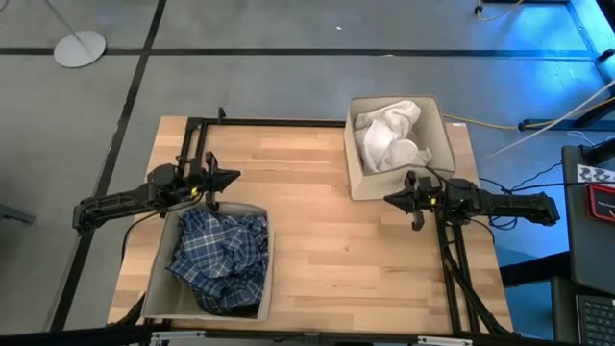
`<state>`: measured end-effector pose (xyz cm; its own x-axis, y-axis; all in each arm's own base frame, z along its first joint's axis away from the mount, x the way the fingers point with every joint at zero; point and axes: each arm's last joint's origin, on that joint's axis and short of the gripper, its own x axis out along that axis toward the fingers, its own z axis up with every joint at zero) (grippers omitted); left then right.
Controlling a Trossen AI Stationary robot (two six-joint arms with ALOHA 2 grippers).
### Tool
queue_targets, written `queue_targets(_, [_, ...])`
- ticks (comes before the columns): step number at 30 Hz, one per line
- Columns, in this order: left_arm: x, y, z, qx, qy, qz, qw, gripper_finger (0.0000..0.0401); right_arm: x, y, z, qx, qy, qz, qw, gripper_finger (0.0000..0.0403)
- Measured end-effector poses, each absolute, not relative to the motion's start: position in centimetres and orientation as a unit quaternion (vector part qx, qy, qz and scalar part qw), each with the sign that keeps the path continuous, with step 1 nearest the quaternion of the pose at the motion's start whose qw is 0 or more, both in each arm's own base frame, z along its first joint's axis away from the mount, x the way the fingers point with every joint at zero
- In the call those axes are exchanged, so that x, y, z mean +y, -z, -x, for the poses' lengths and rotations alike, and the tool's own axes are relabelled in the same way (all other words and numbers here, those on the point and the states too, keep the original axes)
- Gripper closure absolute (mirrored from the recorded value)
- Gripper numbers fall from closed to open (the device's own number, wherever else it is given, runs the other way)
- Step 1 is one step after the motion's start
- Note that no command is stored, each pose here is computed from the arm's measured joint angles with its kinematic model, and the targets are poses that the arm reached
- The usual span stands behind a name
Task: Sort clothes
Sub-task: Return to Home Position
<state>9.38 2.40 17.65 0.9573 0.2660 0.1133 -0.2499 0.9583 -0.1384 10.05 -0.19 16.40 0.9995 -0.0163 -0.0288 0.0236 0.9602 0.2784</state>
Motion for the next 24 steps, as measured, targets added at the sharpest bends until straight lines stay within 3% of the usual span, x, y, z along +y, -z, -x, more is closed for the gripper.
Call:
queue_targets(11, [2.43, -17.52, -9.4, -0.072, -0.129, 0.158, 0.976, 0.0397, -0.15, -16.36, -10.06, 0.015, 0.004, -0.141, 0.99, 0.0391])
queue_targets(24, [2.45, -17.19, -9.41, -0.058, -0.132, 0.176, 0.974, 0.0397, -0.15, -16.33, -10.06, 0.015, 0.003, -0.141, 0.99, 0.0391])
